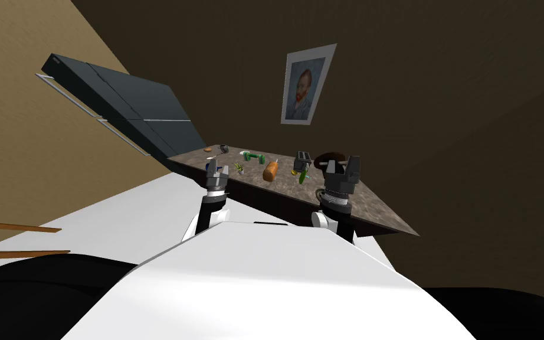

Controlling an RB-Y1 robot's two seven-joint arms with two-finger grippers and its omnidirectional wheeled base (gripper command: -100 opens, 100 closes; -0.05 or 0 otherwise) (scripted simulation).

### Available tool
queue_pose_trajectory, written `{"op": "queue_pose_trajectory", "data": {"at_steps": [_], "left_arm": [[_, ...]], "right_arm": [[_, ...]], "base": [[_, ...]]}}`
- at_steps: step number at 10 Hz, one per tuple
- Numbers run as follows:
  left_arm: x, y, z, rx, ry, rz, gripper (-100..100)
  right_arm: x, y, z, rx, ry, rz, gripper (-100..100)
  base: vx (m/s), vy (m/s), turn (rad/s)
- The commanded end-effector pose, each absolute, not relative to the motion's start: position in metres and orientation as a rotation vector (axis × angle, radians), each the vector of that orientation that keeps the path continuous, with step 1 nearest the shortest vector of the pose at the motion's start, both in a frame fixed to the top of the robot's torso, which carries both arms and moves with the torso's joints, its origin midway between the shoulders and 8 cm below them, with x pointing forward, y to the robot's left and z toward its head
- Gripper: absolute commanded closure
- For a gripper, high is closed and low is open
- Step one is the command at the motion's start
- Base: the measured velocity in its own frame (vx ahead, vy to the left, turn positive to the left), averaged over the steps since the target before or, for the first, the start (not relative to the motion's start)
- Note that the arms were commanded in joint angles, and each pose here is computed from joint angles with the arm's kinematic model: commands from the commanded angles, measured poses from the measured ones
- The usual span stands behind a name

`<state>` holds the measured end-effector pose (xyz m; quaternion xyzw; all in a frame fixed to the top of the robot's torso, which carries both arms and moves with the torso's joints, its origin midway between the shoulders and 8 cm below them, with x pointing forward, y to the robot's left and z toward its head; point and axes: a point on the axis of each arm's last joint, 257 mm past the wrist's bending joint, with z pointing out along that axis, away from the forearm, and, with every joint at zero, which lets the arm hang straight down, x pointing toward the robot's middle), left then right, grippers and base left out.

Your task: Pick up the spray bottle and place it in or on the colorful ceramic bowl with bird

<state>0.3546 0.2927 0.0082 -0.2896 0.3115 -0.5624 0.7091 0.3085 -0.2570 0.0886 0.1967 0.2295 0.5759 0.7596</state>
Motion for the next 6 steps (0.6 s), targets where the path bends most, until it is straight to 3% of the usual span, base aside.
{"op": "queue_pose_trajectory", "data": {"at_steps": [1, 6], "left_arm": [[0.355, 0.293, 0.008, -0.643, 0.691, -1.248, 0], [0.355, 0.293, 0.008, -0.643, 0.691, -1.249, 0]], "right_arm": [[0.319, -0.254, 0.076, 0.421, 0.572, 1.234, -100], [0.356, -0.261, 0.016, 0.447, 0.820, 1.118, -100]], "base": [[0.001, 0.030, 0.022], [0.002, 0.088, 0.020]]}}
